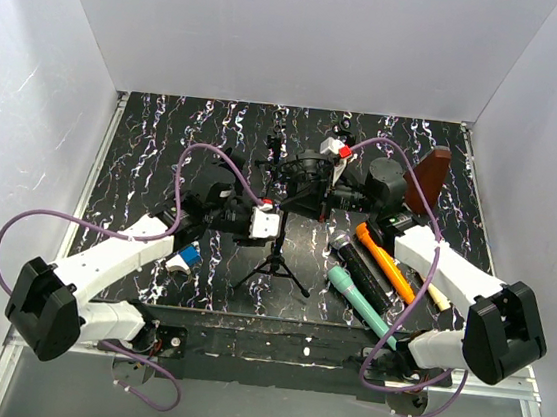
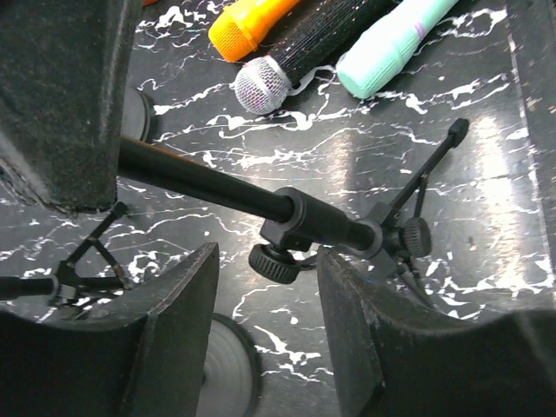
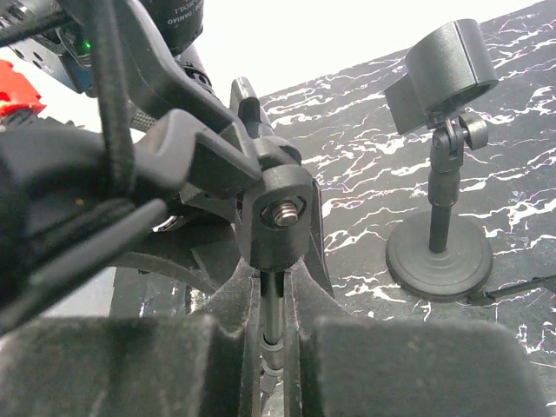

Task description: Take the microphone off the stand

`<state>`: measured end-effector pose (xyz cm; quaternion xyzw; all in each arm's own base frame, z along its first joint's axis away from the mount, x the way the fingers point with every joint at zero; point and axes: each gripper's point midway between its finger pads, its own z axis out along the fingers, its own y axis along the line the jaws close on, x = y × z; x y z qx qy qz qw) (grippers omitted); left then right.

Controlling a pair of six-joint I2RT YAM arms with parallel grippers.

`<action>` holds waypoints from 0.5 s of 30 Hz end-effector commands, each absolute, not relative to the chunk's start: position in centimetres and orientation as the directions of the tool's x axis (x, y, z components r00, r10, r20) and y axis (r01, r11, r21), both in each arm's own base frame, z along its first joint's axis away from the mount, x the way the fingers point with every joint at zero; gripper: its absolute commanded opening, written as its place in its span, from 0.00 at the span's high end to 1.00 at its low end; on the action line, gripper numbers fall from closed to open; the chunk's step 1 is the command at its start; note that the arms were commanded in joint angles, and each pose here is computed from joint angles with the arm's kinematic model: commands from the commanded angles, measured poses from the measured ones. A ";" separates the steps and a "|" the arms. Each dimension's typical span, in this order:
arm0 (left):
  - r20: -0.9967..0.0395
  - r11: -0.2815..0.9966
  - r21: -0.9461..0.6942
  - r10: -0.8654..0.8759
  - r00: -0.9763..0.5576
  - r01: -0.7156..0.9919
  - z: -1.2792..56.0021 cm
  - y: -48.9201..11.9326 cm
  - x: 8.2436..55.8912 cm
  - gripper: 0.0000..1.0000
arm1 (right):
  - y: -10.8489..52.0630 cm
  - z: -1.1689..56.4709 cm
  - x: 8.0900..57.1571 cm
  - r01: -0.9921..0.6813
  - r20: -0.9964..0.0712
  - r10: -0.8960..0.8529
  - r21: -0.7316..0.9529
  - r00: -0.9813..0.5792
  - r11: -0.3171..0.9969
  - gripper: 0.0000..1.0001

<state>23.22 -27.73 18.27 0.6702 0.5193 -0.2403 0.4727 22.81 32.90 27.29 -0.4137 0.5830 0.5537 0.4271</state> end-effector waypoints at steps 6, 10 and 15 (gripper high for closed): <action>-0.737 -0.081 0.510 0.472 0.483 0.856 18.8 -28.2 24.4 0.76 | 33.0 28.0 22.7 -0.949 -0.949 -0.011 0.315 -0.315 0.021 0.99; -0.766 -0.109 0.438 0.474 0.434 0.892 18.9 -28.3 23.4 1.00 | 33.0 28.0 22.5 -0.952 -0.952 -0.018 0.307 -0.307 0.008 0.99; -0.866 -0.034 0.076 0.493 0.083 0.996 19.9 -28.3 21.3 1.00 | 33.0 28.7 22.2 -0.979 -0.979 -0.030 0.202 -0.201 -0.040 0.99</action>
